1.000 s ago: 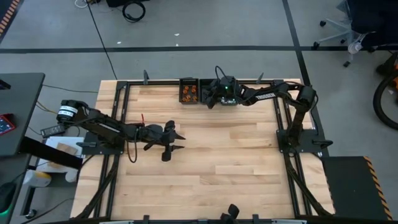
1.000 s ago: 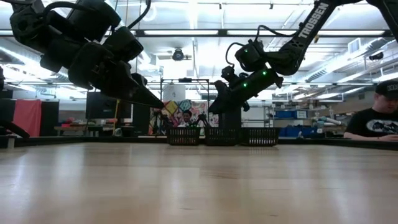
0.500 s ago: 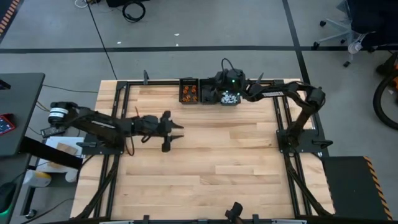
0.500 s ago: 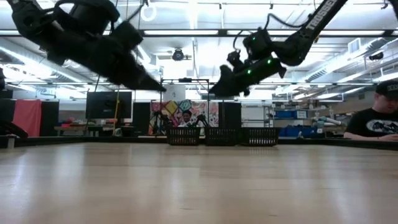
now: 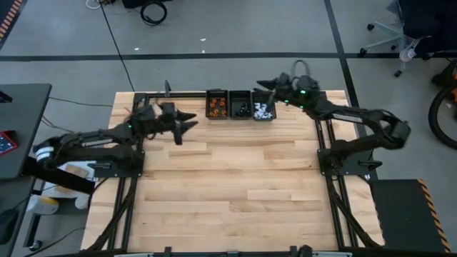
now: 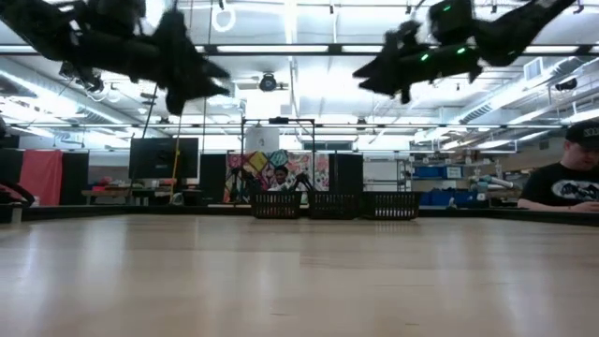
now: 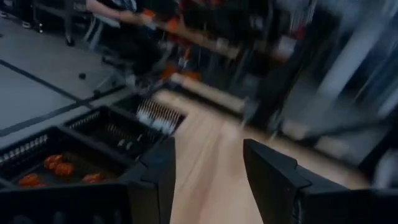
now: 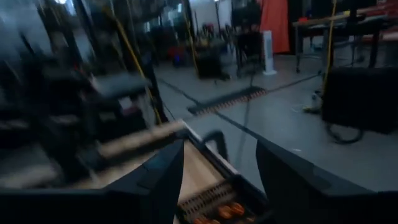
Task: Sort game pieces by color
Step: Return to Home Position
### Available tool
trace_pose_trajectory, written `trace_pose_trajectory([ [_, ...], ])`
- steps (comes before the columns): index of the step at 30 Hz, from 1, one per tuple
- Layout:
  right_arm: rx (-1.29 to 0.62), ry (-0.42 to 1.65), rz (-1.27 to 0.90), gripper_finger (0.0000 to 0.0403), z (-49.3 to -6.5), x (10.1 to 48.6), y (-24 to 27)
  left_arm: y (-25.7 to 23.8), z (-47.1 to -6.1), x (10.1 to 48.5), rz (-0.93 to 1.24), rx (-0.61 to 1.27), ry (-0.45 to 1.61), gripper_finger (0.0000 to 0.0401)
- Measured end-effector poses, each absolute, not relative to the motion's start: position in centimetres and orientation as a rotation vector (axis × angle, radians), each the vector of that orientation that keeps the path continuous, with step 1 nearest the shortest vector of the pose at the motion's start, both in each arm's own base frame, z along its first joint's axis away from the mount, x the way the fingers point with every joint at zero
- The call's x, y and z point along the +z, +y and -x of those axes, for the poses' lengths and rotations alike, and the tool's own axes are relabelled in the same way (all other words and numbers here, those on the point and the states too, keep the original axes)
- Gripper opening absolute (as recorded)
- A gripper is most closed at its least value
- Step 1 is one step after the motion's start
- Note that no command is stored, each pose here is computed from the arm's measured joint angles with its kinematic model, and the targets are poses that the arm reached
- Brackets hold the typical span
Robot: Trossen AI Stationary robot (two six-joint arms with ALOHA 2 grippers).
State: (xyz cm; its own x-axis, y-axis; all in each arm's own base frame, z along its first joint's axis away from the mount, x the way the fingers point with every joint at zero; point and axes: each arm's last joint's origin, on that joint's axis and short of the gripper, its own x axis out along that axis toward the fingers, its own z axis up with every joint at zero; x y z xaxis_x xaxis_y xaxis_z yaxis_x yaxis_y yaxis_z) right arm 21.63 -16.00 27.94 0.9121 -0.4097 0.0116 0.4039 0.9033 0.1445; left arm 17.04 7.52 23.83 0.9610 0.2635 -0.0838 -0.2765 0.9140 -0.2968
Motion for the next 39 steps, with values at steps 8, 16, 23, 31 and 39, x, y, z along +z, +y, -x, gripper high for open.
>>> trace_pose_trajectory([
  [8,-0.342,-0.242,-0.387,0.0203,-16.2,29.4,-12.3,6.6,-12.2,26.1,0.572,0.379,-0.115,0.0148],
  [16,-0.365,-0.405,-0.599,0.0178,-12.1,24.1,-8.4,4.8,-8.3,25.7,0.683,0.517,-0.138,0.0105],
  [23,-0.391,-0.444,-0.661,0.0160,-10.9,21.8,-7.5,4.5,-7.5,23.5,0.718,0.565,-0.134,0.0076],
  [31,-0.379,-0.432,-0.698,0.0149,-10.1,20.6,-7.2,4.0,-6.5,21.5,0.746,0.579,-0.174,0.0035],
  [39,-0.379,-0.452,-0.679,0.0133,-9.2,20.6,-6.8,4.1,-6.6,20.7,0.752,0.614,-0.124,0.0008],
])
